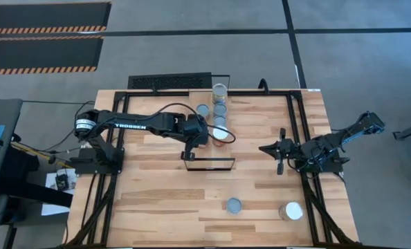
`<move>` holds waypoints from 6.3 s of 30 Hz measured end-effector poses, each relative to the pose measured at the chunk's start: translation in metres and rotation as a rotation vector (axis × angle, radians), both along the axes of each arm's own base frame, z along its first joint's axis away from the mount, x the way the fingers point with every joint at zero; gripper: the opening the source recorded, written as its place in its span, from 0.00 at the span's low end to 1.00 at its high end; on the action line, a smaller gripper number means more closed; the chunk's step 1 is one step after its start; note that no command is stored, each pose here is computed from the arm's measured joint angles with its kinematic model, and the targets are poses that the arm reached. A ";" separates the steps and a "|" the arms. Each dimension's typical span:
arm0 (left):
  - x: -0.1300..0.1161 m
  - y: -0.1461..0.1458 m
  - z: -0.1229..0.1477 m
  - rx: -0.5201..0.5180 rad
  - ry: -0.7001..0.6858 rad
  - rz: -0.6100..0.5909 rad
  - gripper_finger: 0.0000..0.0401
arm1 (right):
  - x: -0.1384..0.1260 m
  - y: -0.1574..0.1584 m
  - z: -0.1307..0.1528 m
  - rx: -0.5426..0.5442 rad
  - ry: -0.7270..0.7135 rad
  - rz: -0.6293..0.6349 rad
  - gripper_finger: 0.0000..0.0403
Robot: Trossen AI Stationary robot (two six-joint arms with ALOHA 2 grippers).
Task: Pick and place cans onto a shelf
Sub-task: Put the corn can on the shelf and align it with other corn cans, then put the peaches can on the shelf, then put the peaches can on the shelf and align it with other peach cans
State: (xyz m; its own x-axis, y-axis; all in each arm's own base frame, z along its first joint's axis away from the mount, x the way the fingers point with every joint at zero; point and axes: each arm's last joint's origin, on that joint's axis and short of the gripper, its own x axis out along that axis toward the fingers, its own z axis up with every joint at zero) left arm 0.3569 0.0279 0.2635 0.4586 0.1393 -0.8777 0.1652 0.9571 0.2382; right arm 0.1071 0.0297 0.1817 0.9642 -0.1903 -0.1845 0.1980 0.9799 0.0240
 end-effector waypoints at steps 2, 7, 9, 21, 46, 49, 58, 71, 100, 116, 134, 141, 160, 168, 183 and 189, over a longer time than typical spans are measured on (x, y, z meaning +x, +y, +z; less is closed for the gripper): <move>0.000 0.000 -0.001 0.000 0.002 -0.004 0.00 | 0.000 0.000 0.000 0.002 -0.001 0.000 0.02; 0.000 0.000 0.003 0.007 -0.010 -0.005 0.00 | 0.000 0.000 0.000 0.003 -0.001 0.000 0.02; 0.001 0.000 0.007 0.010 -0.021 -0.003 0.00 | 0.000 0.000 0.000 0.003 0.000 0.001 0.02; 0.003 0.001 0.012 0.014 -0.045 0.009 0.07 | 0.000 0.000 0.000 0.004 -0.001 0.001 0.03; -0.049 -0.005 0.048 0.020 -0.433 0.009 0.00 | 0.004 0.002 -0.005 -0.006 0.045 0.000 0.03; -0.072 -0.007 0.038 -0.007 -0.561 0.042 0.00 | 0.006 0.003 -0.007 -0.008 0.063 -0.003 0.03; -0.139 -0.011 -0.009 -0.080 -0.869 0.103 0.00 | 0.016 0.009 -0.003 0.042 0.020 0.074 0.03; -0.186 -0.014 -0.051 -0.153 -1.010 0.147 0.00 | 0.036 0.040 0.035 0.079 0.255 0.203 0.01; -0.190 -0.014 -0.065 -0.184 -1.020 0.166 0.00 | 0.030 0.252 0.071 0.242 1.268 -0.226 0.38; -0.190 -0.014 -0.066 -0.189 -1.017 0.170 0.00 | 0.054 0.251 0.048 0.191 1.365 -0.279 0.33; -0.190 -0.014 -0.066 -0.193 -1.016 0.173 0.00 | 0.059 0.245 0.049 0.196 1.374 -0.323 0.20; -0.190 -0.014 -0.066 -0.195 -1.017 0.174 0.00 | 0.057 0.244 0.050 0.186 1.378 -0.345 0.36; -0.190 -0.014 -0.066 -0.188 -1.013 0.170 0.00 | 0.066 0.237 0.051 0.179 1.396 -0.124 0.03; -0.191 -0.014 -0.066 -0.185 -1.007 0.175 0.00 | 0.088 0.227 0.072 0.215 1.340 0.010 0.01; -0.191 -0.014 -0.066 -0.186 -1.008 0.175 0.00 | 0.145 0.205 0.146 0.168 1.022 0.156 0.01; -0.191 -0.014 -0.066 -0.186 -1.008 0.175 0.00 | 0.179 0.194 0.154 0.093 0.871 0.302 0.01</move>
State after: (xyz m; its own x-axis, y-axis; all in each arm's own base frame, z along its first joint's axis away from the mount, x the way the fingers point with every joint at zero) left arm 0.1664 0.0136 0.1971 0.9779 0.1763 -0.1129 -0.1733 0.9842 0.0353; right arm 0.2860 0.2238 0.3359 0.4839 0.0985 -0.8695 -0.0806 0.9944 0.0678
